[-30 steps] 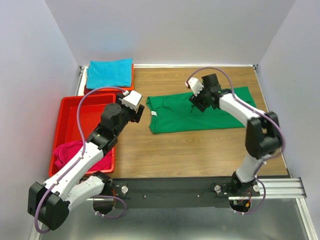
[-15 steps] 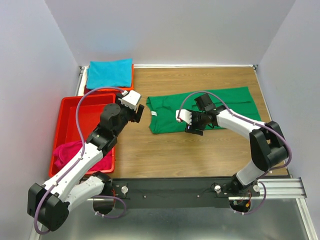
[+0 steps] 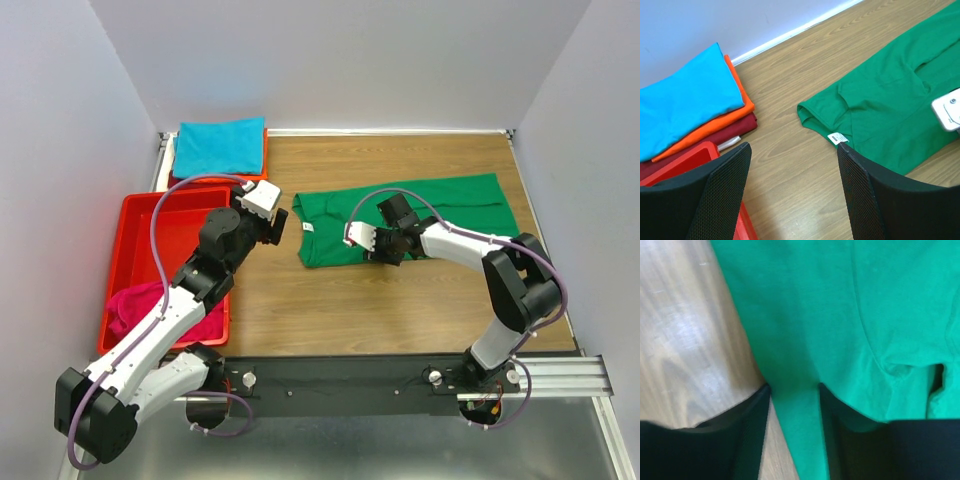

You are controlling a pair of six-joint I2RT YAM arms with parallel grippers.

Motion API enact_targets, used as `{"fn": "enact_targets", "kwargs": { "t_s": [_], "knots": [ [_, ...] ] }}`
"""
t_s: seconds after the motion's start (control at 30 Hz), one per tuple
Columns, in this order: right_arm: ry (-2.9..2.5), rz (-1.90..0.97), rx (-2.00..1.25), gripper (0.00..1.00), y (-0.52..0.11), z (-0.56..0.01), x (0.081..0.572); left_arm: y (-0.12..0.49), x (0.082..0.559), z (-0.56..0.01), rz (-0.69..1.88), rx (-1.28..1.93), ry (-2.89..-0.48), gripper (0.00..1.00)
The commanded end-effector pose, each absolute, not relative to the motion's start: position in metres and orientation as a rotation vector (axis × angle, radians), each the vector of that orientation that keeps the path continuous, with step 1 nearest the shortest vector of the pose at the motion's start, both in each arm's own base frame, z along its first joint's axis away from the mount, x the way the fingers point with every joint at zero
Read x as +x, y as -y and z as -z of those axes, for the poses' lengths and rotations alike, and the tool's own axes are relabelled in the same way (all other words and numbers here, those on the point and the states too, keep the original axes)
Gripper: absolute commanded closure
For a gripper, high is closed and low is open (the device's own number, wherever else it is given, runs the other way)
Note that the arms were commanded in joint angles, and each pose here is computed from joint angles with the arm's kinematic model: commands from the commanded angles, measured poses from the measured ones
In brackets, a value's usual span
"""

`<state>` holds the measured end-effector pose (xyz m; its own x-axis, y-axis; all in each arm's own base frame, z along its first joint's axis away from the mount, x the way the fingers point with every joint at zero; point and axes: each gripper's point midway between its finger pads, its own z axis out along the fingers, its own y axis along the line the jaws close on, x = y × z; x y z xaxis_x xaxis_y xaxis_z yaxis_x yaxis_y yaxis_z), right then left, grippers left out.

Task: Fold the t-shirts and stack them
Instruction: Fold the tshirt

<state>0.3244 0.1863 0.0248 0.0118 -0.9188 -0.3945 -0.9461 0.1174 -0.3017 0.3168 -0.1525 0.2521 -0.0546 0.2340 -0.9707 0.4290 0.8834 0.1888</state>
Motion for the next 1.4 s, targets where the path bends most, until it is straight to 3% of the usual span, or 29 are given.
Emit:
{"fn": "enact_targets", "kwargs": {
  "t_s": [0.0,0.13,0.27,0.37,0.57,0.63,0.67,0.73,0.93,1.2,1.37],
  "knots": [
    [-1.999,-0.010,-1.778,0.57,-0.177,-0.006,0.326,0.158,0.314,-0.265,0.214,0.513,-1.599,0.23],
    [-2.015,-0.039,-1.801,0.69,-0.181,0.003,0.315,0.157,0.313,-0.268,0.212,0.505,-1.592,0.23],
    [-2.001,-0.112,-1.874,0.89,-0.196,0.009,0.287,0.153,0.312,-0.271,0.205,0.488,-1.584,0.23],
    [-2.011,-0.213,-1.913,0.94,-0.209,0.011,0.261,0.152,0.313,-0.273,0.196,0.484,-1.577,0.23],
    [-1.964,-0.446,-2.036,0.93,-0.248,0.008,0.199,0.146,0.314,-0.270,0.161,0.471,-1.590,0.23],
    [-1.939,-0.496,-2.092,0.90,-0.258,0.007,0.181,0.145,0.314,-0.271,0.154,0.468,-1.588,0.23],
    [-1.927,-0.506,-2.111,0.80,-0.261,0.006,0.176,0.143,0.315,-0.272,0.148,0.461,-1.586,0.23],
    [-1.889,-0.530,-2.148,0.74,-0.272,-0.003,0.169,0.142,0.314,-0.272,0.140,0.460,-1.586,0.23],
    [-1.850,-0.487,-2.030,0.44,-0.290,-0.053,0.203,0.139,0.315,-0.274,0.122,0.452,-1.578,0.23],
    [-1.930,-0.581,-1.670,0.35,-0.273,-0.098,0.308,0.137,0.316,-0.274,0.110,0.452,-1.578,0.23],
    [-2.101,-0.713,-1.397,0.32,-0.259,-0.085,0.376,0.137,0.316,-0.274,0.105,0.455,-1.577,0.23]
  ]
}}
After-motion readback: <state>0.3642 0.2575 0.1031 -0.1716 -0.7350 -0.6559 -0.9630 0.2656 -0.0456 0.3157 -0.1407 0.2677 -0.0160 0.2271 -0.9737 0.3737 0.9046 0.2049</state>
